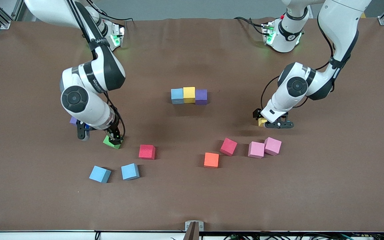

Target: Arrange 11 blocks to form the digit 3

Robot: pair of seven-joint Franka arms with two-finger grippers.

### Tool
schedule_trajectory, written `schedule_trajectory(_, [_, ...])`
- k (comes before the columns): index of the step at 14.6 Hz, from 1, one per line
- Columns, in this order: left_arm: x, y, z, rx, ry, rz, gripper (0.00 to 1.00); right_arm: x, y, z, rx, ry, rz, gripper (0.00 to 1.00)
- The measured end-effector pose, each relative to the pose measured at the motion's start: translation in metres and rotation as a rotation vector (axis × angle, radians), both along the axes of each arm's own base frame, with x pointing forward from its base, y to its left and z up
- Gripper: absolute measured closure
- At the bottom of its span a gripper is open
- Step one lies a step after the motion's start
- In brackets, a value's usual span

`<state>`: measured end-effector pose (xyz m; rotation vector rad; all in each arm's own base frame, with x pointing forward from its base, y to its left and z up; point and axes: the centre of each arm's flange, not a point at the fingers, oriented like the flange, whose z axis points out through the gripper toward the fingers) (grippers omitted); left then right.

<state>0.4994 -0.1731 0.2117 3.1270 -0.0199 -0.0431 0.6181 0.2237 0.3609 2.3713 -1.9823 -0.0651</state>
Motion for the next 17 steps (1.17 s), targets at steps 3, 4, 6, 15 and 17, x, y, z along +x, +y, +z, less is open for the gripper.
schedule_trajectory(3, [0.0, 0.0, -0.003, -0.002, 0.006, 0.0, 0.06, 0.021, 0.013, -0.025, -0.006, 0.003, -0.02, 0.0])
schedule_trajectory(4, [0.0, 0.0, -0.004, -0.002, 0.008, 0.001, 0.14, 0.028, 0.018, -0.036, -0.01, 0.004, -0.05, 0.0])
schedule_trajectory(6, [0.0, 0.0, -0.005, -0.001, 0.012, 0.001, 0.37, 0.042, 0.027, -0.059, -0.011, -0.012, -0.13, 0.0])
schedule_trajectory(15, [0.02, 0.009, 0.021, 0.069, 0.059, 0.006, 0.46, 0.046, 0.059, -0.11, -0.002, -0.043, -0.246, 0.0])
schedule_trajectory(17, [0.03, 0.01, 0.04, 0.088, 0.054, 0.011, 0.46, 0.042, 0.068, -0.117, -0.007, -0.035, -0.235, 0.0])
